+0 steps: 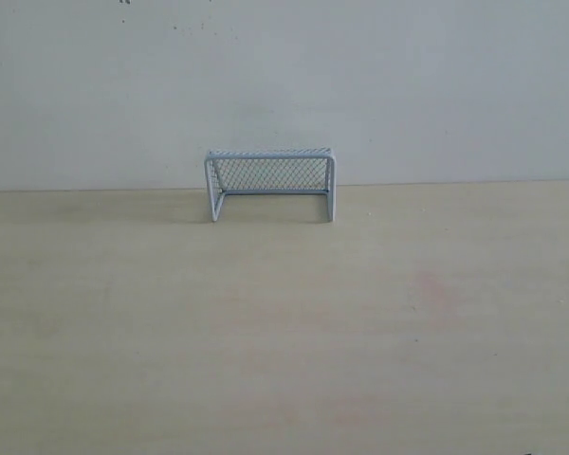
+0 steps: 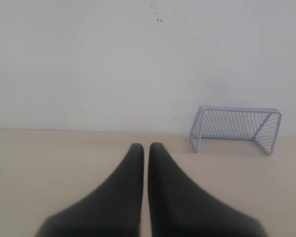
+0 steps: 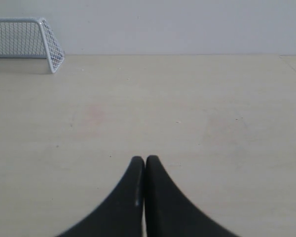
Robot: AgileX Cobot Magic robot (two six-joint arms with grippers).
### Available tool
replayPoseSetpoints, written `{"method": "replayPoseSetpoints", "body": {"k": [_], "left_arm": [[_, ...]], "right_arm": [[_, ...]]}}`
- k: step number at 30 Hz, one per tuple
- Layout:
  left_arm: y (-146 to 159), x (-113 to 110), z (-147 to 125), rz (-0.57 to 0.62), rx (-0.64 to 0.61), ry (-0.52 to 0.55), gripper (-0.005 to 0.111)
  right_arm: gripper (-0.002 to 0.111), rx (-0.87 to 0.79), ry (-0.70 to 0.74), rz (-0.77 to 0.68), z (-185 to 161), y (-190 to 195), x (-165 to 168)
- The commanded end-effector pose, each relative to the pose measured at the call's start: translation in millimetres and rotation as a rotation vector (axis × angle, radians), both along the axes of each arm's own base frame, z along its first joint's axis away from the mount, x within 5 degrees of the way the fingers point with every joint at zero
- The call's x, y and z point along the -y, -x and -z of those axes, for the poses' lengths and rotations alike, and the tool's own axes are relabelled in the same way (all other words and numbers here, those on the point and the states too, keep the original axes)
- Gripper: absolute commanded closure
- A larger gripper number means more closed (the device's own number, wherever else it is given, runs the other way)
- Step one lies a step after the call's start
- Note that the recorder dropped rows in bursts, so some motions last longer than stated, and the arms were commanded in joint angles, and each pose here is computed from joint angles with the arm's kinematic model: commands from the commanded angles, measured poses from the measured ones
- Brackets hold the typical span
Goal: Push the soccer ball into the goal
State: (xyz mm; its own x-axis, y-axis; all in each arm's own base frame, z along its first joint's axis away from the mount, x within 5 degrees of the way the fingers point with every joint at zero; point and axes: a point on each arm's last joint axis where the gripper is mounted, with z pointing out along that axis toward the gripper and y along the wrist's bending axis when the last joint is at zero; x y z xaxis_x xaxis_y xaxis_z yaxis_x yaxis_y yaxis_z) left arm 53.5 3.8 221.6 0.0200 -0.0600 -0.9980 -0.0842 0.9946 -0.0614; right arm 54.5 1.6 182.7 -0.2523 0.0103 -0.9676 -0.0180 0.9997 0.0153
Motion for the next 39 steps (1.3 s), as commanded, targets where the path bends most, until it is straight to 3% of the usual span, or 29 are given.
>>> {"method": "replayPoseSetpoints", "body": {"k": [1, 9, 23, 25, 32, 39], "left_arm": [[-2.7, -0.5, 13.8, 0.003, 0.013, 0.035, 0.102], [-2.9, 3.5, 16.0, 0.073, -0.011, 0.004, 0.102], [-1.7, 4.5, 31.4, 0.088, -0.183, -0.043, 0.102], [-1.4, 4.7, 33.1, 0.088, -0.201, -0.022, 0.102], [-1.0, 5.0, 35.0, 0.07, -0.213, 0.197, 0.102], [-1.0, 3.3, 35.1, 0.066, -0.221, 0.042, 0.102]], "right_arm": [[0.108, 0.01, 0.005, 0.002, -0.9, -0.1, 0.2], [0.108, 0.01, 0.005, 0.002, -0.9, -0.1, 0.2], [0.108, 0.01, 0.005, 0.002, -0.9, -0.1, 0.2], [0.108, 0.01, 0.005, 0.002, -0.9, -0.1, 0.2], [0.108, 0.013, 0.005, 0.002, -1.1, -0.1, 0.2], [0.108, 0.01, 0.005, 0.002, -0.9, -0.1, 0.2]]}}
